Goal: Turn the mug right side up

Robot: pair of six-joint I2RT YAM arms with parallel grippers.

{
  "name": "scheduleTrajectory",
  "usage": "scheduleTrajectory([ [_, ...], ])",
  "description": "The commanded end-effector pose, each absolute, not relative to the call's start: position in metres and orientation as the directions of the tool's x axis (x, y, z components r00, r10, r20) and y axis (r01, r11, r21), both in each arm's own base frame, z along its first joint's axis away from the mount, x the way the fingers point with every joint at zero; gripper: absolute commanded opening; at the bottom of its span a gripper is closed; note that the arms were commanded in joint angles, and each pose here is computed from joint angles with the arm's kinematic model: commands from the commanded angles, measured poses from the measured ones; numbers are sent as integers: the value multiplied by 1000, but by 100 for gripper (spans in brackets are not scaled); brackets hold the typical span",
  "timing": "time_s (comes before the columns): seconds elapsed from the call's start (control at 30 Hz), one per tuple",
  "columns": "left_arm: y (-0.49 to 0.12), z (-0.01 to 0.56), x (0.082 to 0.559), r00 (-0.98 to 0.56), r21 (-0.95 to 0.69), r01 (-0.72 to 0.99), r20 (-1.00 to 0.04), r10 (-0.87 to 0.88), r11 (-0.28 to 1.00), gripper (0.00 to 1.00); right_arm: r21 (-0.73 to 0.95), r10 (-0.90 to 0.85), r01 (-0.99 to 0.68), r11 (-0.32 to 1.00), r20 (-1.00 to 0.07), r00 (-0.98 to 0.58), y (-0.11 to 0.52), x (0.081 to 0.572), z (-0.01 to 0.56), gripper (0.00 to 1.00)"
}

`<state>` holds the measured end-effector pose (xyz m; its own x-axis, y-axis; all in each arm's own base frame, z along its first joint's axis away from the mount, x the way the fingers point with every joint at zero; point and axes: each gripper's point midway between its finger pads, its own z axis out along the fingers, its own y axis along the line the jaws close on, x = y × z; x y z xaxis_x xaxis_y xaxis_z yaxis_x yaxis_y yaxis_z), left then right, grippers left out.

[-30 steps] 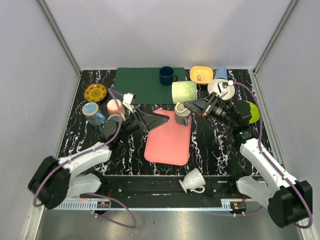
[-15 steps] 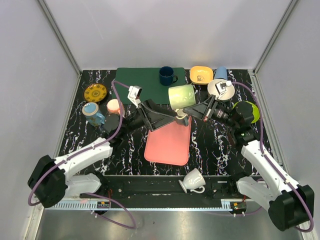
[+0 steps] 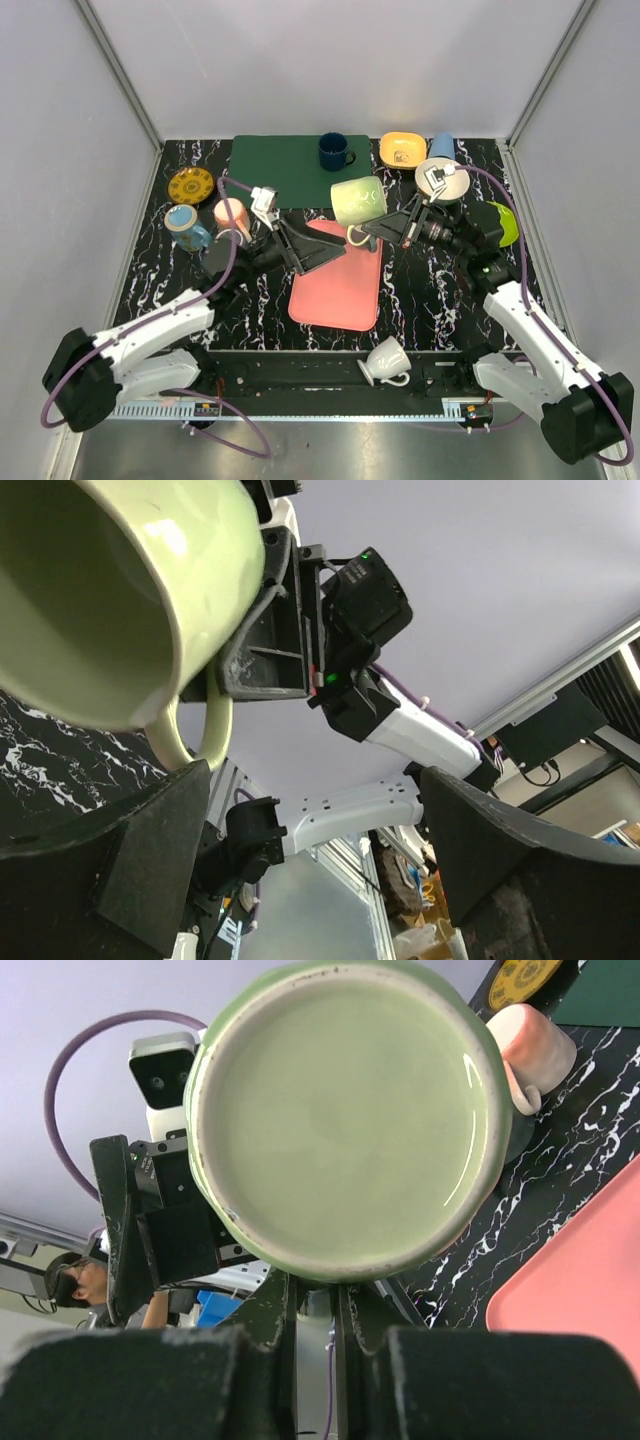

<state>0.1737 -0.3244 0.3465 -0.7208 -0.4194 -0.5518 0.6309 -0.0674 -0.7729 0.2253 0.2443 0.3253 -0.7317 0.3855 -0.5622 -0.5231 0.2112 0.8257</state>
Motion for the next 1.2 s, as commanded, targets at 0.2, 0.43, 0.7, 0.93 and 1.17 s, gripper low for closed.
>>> scheduleTrajectory([
  [0.2, -306, 364, 161, -664, -733, 676, -558, -498, -78, 87, 691, 438, -711, 132, -684, -584, 241, 207, 398, 0],
  [0.43, -328, 360, 171, -691, -746, 660, -559, -458, -86, 81, 682, 427, -722, 118, -691, -583, 243, 197, 405, 0],
  [0.7, -332, 371, 175, -694, -737, 662, -536, -480, -135, 79, 683, 407, -723, 106, -693, -595, 246, 191, 401, 0],
  [0.93, -342, 397, 176, -693, -703, 683, -537, -480, -200, 60, 690, 388, -715, 113, -693, -607, 251, 189, 391, 0],
  [1.17, -350, 402, 171, -702, -691, 685, -542, -462, -231, 40, 695, 378, -709, 120, -692, -615, 254, 189, 384, 0],
])
